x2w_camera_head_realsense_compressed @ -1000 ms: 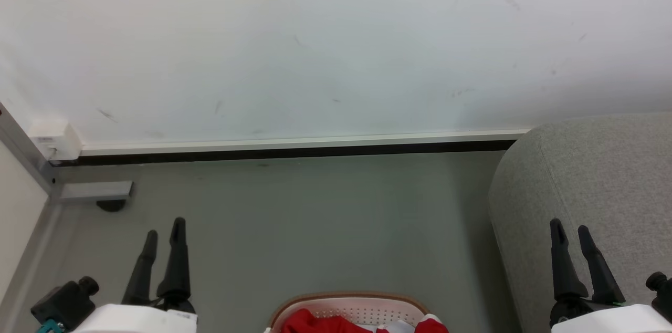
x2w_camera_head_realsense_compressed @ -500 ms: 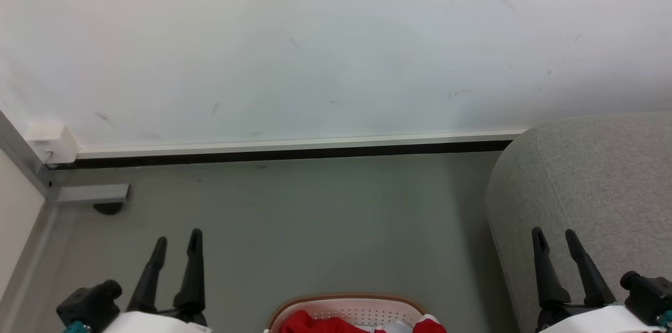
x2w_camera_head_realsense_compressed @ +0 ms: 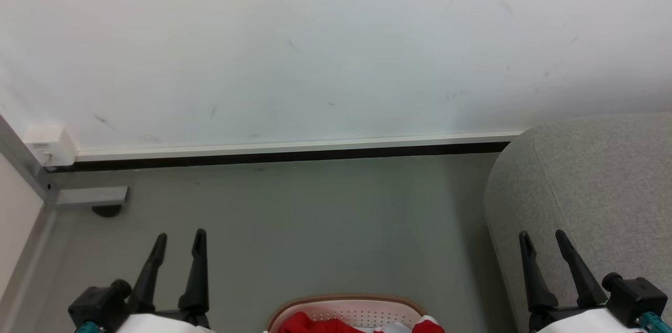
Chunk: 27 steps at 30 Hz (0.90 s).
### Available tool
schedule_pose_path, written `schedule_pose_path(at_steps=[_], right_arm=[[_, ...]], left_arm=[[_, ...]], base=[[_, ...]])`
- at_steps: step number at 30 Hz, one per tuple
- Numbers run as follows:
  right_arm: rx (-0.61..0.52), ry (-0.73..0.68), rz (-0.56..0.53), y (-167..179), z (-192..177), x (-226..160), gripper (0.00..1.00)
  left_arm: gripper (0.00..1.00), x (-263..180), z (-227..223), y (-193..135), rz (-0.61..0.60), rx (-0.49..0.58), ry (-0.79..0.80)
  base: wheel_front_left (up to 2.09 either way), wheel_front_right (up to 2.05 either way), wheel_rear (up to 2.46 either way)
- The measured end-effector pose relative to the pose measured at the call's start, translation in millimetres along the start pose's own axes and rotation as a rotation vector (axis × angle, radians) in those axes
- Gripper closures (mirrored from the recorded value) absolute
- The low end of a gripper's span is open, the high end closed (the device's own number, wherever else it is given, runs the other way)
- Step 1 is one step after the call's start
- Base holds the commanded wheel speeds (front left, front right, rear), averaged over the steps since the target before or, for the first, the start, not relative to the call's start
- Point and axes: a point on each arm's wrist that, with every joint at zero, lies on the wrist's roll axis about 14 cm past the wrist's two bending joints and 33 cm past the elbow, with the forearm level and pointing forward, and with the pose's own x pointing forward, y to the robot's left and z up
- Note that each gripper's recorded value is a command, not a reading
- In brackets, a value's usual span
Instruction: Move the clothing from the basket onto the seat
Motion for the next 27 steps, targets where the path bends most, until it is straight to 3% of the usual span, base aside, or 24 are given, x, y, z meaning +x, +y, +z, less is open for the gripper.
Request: schedule_pose_path(at_steps=[27], right_arm=[[-0.169, 0.000, 0.022, 6, -3, 0, 0.00]], left_arm=[[0.00, 0, -4, -11, -0.068, 0.202, -0.011]], base=[[0.00, 0.00, 0.00]])
